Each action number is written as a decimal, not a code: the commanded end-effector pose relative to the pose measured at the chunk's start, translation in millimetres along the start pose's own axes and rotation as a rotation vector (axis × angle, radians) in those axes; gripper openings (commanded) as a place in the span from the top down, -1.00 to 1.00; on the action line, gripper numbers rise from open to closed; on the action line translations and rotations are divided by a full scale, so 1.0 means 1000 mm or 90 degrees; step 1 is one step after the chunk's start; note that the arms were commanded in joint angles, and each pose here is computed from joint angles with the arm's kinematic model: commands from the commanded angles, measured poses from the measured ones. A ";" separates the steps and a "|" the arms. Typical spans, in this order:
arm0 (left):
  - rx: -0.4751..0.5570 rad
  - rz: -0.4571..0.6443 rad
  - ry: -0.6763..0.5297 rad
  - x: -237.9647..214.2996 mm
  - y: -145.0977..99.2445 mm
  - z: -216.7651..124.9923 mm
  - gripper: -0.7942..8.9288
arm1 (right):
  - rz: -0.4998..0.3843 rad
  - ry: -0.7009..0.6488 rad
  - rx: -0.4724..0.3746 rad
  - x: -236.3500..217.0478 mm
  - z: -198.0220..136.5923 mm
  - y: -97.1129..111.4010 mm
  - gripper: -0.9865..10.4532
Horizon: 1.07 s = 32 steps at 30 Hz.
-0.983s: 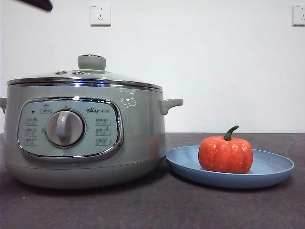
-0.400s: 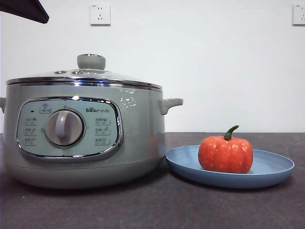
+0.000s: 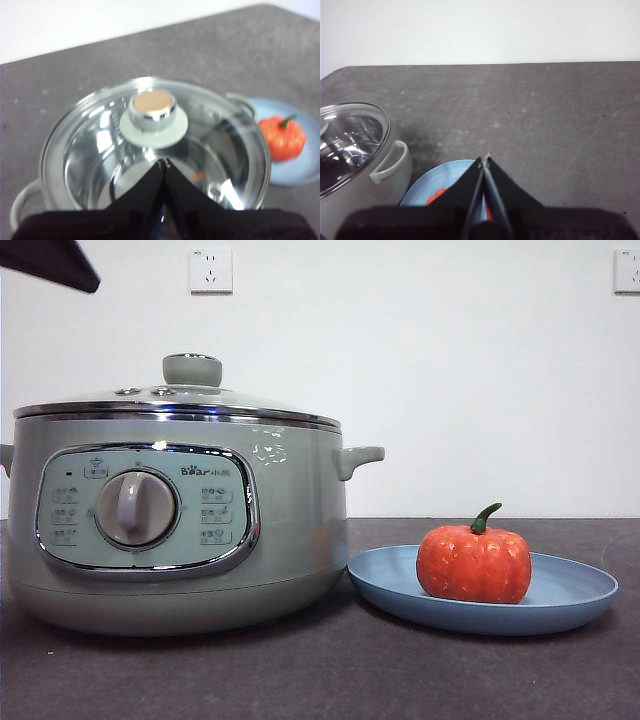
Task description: Take the pumpkin out from the steamer,put the pumpkin in the blue plate,close the lid
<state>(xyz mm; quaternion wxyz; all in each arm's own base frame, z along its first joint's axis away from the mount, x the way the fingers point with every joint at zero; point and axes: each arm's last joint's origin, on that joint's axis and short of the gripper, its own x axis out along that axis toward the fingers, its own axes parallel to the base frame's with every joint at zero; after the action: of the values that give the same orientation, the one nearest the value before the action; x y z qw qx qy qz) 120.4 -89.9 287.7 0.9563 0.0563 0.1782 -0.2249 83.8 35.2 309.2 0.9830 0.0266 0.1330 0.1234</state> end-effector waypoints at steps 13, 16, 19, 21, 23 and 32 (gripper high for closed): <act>-0.058 0.233 -0.172 -0.033 0.051 -0.095 0.84 | 0.001 0.000 0.006 0.001 -0.001 0.000 0.83; -0.076 0.255 -0.164 -0.026 0.053 -0.116 0.84 | 0.001 0.001 0.006 0.001 -0.001 0.000 0.83; -0.108 0.271 -0.152 -0.016 0.057 -0.134 0.84 | 0.001 0.001 0.006 0.001 -0.001 0.000 0.83; -0.121 0.275 -0.142 -0.010 0.058 -0.143 0.84 | 0.001 0.001 0.006 0.000 -0.001 0.000 0.83; -0.131 0.277 -0.133 -0.005 0.059 -0.151 0.84 | 0.000 0.002 0.005 0.001 -0.001 0.000 0.83; -0.136 0.276 -0.130 -0.003 0.059 -0.154 0.84 | -0.003 0.026 0.001 0.000 -0.005 -0.001 0.83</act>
<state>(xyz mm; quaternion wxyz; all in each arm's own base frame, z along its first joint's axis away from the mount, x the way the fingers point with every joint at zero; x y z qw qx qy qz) 95.1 -7.3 152.1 0.9962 -0.0276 0.0830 -0.0018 82.8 34.7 305.3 0.9805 0.0197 0.1528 0.1216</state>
